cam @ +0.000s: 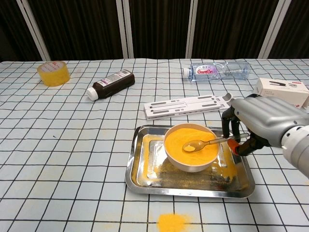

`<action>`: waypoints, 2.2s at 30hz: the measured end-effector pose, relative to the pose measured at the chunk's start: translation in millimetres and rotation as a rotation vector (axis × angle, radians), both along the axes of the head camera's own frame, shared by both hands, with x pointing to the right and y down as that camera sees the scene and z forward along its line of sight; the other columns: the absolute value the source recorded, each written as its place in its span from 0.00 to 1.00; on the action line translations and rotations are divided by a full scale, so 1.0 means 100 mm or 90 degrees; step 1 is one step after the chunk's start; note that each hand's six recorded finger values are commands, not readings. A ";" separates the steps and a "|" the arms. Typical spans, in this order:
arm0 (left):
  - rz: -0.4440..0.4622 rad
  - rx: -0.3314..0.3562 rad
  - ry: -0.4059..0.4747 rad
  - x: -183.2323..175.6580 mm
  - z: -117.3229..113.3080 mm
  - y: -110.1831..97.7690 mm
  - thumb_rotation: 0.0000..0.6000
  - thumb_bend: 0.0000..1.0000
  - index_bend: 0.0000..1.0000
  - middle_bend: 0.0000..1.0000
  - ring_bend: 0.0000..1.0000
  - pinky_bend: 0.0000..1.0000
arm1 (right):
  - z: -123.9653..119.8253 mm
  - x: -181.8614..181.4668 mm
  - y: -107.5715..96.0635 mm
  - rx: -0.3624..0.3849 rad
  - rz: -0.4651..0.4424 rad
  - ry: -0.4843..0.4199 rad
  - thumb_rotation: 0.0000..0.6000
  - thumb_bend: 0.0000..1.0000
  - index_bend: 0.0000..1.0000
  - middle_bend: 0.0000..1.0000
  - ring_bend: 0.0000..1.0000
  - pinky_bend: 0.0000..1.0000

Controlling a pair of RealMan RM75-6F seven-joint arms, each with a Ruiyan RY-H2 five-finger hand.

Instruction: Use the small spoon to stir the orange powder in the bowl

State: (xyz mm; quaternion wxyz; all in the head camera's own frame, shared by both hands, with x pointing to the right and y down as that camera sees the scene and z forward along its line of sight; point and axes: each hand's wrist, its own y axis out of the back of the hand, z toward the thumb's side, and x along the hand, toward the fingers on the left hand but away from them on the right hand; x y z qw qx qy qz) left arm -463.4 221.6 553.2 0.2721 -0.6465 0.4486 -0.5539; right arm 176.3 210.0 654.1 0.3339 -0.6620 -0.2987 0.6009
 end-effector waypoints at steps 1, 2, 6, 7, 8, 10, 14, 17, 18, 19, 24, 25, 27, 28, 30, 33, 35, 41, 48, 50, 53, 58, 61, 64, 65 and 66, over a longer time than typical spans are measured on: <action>0.000 0.000 0.000 0.00 0.00 0.00 1.00 0.00 0.00 0.00 0.00 0.00 | -0.01 0.00 0.00 0.001 0.000 0.000 1.00 0.59 0.64 0.57 0.21 0.00; 0.000 0.000 0.000 0.00 0.00 0.00 1.00 0.00 0.00 0.00 0.00 0.00 | -0.01 0.00 -0.01 0.002 0.000 0.001 1.00 0.59 0.64 0.57 0.21 0.00; 0.000 -0.001 0.001 0.00 0.00 0.00 1.00 0.00 0.00 0.00 0.00 0.00 | -0.06 0.01 -0.03 0.010 0.002 0.003 1.00 0.59 0.64 0.57 0.21 0.00; 0.000 0.000 0.001 0.00 0.00 0.00 1.00 0.00 0.00 0.00 0.00 0.00 | -0.07 0.01 -0.04 0.012 0.003 0.003 1.00 0.59 0.64 0.57 0.21 0.00; 0.000 0.000 0.001 0.00 0.00 0.00 1.00 0.00 0.00 0.00 0.00 0.00 | -0.09 0.01 -0.05 0.014 0.003 0.005 1.00 0.60 0.65 0.57 0.21 0.00; 0.000 0.000 0.002 0.00 0.00 0.00 1.00 0.00 0.00 0.00 0.00 0.00 | -0.12 0.02 -0.07 0.022 0.001 0.009 1.00 0.60 0.65 0.57 0.21 0.00; 0.000 0.000 0.002 0.00 0.00 0.00 1.00 0.00 0.00 0.00 0.00 0.00 | -0.18 0.04 -0.11 0.048 -0.012 0.026 1.00 0.60 0.65 0.57 0.21 0.00; 0.000 0.000 0.002 0.00 0.00 0.00 1.00 0.00 0.00 0.00 0.00 0.00 | -0.21 0.06 -0.13 0.071 -0.036 0.050 1.00 0.60 0.65 0.57 0.21 0.00; 0.000 0.000 0.001 0.00 0.00 0.00 1.00 0.00 0.00 0.00 0.00 0.00 | -0.22 0.07 -0.13 0.082 -0.049 0.062 1.00 0.60 0.65 0.57 0.21 0.00; 0.001 0.001 0.001 0.00 0.00 0.00 1.00 0.00 0.00 0.00 0.00 0.00 | -0.23 0.08 -0.13 0.090 -0.061 0.073 1.00 0.60 0.65 0.57 0.21 0.00; 0.001 0.002 0.001 0.00 -0.01 0.00 1.00 0.00 0.00 0.00 0.00 0.00 | -0.24 0.11 -0.10 0.150 -0.147 0.139 1.00 0.60 0.65 0.57 0.21 0.00; 0.001 0.001 0.001 0.00 -0.01 0.00 1.00 0.00 0.00 0.00 0.00 0.00 | -0.24 0.11 -0.09 0.161 -0.162 0.150 1.00 0.60 0.65 0.57 0.21 0.00; 0.000 0.001 0.001 0.00 0.00 0.00 1.00 0.00 0.00 0.00 0.00 0.00 | -0.25 0.08 -0.07 0.187 -0.200 0.175 1.00 0.60 0.65 0.57 0.21 0.00; 0.000 0.002 0.001 0.00 -0.01 0.00 1.00 0.00 0.00 0.00 0.00 0.00 | -0.26 0.07 -0.07 0.198 -0.215 0.186 1.00 0.60 0.65 0.57 0.21 0.00; -0.001 0.001 0.001 0.00 -0.01 0.00 1.00 0.00 0.00 0.00 0.00 0.00 | -0.26 0.03 -0.06 0.221 -0.244 0.210 1.00 0.60 0.65 0.57 0.21 0.00; -0.001 0.001 0.002 0.00 0.00 0.00 1.00 0.00 0.00 0.00 0.00 0.00 | -0.26 -0.03 -0.05 0.249 -0.274 0.232 1.00 0.60 0.65 0.57 0.21 0.00; -0.001 0.000 0.003 0.00 0.00 0.00 1.00 0.00 0.00 0.00 0.00 0.00 | -0.25 -0.05 -0.05 0.260 -0.287 0.242 1.00 0.60 0.65 0.57 0.21 0.00; 0.001 0.000 0.004 0.00 -0.01 0.00 1.00 0.00 0.00 0.00 0.00 0.00 | -0.20 -0.07 -0.02 0.280 -0.320 0.269 1.00 0.60 0.65 0.57 0.21 0.00; 0.001 -0.001 0.005 0.00 0.00 0.00 1.00 0.00 0.00 0.00 0.00 0.00 | -0.16 -0.16 0.05 0.297 -0.355 0.267 1.00 0.61 0.65 0.57 0.21 0.00; 0.001 -0.001 0.005 0.00 0.00 0.00 1.00 0.00 0.00 0.00 0.00 0.00 | -0.16 -0.18 0.07 0.296 -0.360 0.263 1.00 0.61 0.65 0.57 0.21 0.00; 0.001 -0.002 0.004 0.00 0.00 0.00 1.00 0.00 0.00 0.00 0.00 0.00 | -0.14 -0.19 0.11 0.286 -0.358 0.252 1.00 0.61 0.66 0.57 0.21 0.00; 0.000 -0.002 0.004 0.00 0.00 0.00 1.00 0.00 0.00 0.00 0.00 0.00 | -0.17 -0.23 0.14 0.268 -0.336 0.223 1.00 0.61 0.66 0.57 0.21 0.00; 0.000 -0.002 0.004 0.00 0.00 0.00 1.00 0.00 0.00 0.00 0.00 0.00 | -0.20 -0.26 0.14 0.266 -0.329 0.214 1.00 0.61 0.66 0.57 0.21 0.00; 0.000 -0.002 0.004 0.00 0.00 0.00 1.00 0.00 0.00 0.00 0.00 0.00 | -0.23 -0.27 0.13 0.270 -0.328 0.210 1.00 0.61 0.66 0.57 0.21 0.00; 0.000 -0.001 0.004 0.00 0.00 0.00 1.00 0.00 0.00 0.00 0.00 0.00 | -0.24 -0.28 0.13 0.271 -0.328 0.209 1.00 0.61 0.66 0.57 0.21 0.00; -0.001 -0.001 0.003 0.00 0.00 0.00 1.00 0.00 0.00 0.00 0.00 0.00 | -0.25 -0.28 0.13 0.273 -0.327 0.208 1.00 0.61 0.66 0.57 0.21 0.00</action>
